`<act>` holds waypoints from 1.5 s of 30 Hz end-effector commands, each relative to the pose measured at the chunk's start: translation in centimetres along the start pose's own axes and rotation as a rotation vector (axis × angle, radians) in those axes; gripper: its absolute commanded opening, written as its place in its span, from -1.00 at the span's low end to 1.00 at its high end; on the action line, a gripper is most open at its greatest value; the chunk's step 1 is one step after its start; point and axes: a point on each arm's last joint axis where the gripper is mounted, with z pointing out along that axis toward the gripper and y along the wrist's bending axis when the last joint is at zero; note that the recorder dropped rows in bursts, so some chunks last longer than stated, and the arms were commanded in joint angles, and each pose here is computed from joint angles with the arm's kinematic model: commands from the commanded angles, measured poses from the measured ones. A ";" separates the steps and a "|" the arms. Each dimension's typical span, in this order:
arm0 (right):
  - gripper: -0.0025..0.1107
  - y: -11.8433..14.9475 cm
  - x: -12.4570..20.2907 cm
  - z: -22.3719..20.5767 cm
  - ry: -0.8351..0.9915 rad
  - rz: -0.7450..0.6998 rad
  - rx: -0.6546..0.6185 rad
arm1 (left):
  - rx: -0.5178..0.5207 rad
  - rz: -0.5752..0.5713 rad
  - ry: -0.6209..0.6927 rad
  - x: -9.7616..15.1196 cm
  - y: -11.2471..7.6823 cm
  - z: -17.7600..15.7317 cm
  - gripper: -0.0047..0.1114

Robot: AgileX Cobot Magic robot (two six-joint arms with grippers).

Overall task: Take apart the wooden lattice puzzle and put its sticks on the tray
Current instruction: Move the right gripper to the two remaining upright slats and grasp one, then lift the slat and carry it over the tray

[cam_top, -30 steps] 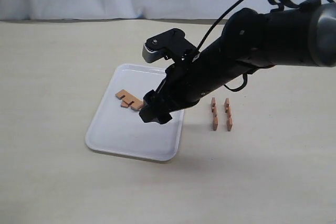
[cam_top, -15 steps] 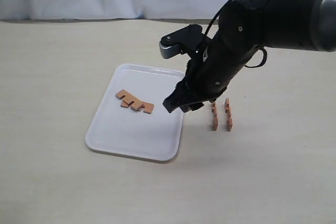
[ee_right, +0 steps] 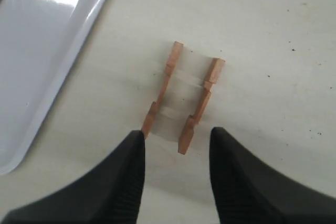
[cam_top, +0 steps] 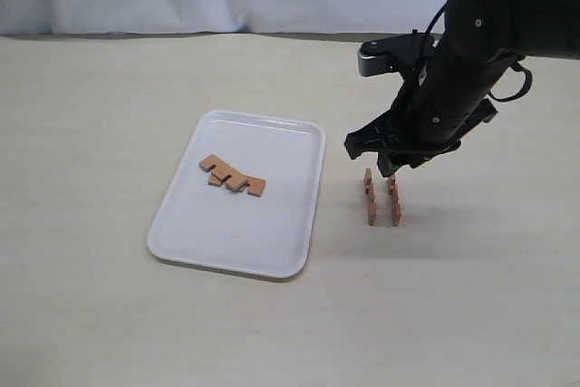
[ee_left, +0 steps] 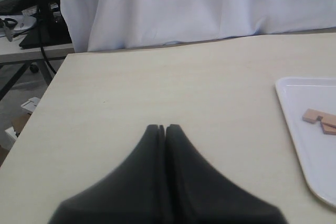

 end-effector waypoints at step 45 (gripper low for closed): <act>-0.88 -1.7 0.1 4.8 0.001 0.013 0.176 | -0.001 0.000 -0.009 0.0 0.0 0.0 -0.92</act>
